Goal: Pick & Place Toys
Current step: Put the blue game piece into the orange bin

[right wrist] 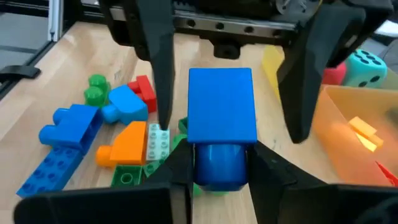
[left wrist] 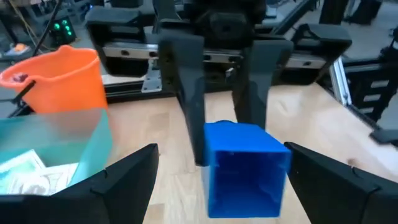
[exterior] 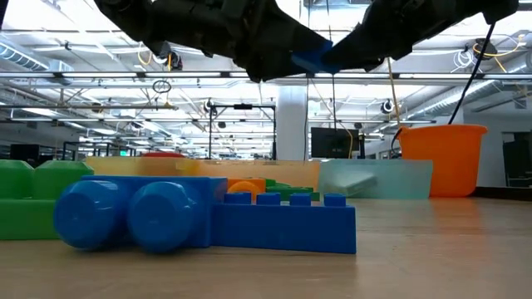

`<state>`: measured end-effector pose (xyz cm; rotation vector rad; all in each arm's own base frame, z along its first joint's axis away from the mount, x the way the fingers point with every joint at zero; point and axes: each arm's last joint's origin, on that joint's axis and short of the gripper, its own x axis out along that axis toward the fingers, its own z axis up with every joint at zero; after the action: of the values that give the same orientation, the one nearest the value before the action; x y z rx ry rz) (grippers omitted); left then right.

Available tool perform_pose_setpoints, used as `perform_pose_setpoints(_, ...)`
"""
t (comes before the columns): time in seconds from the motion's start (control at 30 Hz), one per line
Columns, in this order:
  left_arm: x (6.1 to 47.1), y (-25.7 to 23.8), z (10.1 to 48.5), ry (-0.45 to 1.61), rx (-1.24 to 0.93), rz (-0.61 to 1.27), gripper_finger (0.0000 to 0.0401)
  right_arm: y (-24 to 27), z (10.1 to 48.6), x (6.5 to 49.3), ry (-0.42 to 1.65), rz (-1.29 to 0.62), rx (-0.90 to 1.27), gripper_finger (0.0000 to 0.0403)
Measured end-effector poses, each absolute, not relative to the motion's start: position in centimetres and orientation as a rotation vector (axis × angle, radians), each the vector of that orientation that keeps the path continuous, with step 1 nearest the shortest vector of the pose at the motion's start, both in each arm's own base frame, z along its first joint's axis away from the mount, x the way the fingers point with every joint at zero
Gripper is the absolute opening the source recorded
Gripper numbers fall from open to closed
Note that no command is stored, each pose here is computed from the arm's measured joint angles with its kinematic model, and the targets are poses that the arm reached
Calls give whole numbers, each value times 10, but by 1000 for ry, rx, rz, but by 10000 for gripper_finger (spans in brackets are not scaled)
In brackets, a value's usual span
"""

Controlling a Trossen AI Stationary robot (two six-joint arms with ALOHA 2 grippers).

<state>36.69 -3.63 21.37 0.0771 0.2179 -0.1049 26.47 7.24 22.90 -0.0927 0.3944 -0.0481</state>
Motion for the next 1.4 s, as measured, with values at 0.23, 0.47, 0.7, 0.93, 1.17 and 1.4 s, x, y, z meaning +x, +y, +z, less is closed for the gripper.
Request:
perform_pose_setpoints(0.23,368,-28,215,204,-7,-76,330,72,229,265,394,-54,-94,72)
perform_pose_setpoints(0.47,368,-29,215,207,-17,-84,210,71,229,265,394,-83,-101,72)
perform_pose_setpoints(0.7,367,-27,219,189,39,-89,127,71,229,265,391,-105,-70,103)
perform_pose_setpoints(0.93,348,-5,257,149,49,116,127,66,239,243,468,-91,-36,169)
perform_pose_setpoints(1.17,340,43,254,227,47,282,127,62,250,218,426,-85,-34,187)
perform_pose_setpoints(1.4,349,103,218,240,-71,332,127,51,235,207,412,-114,-59,174)
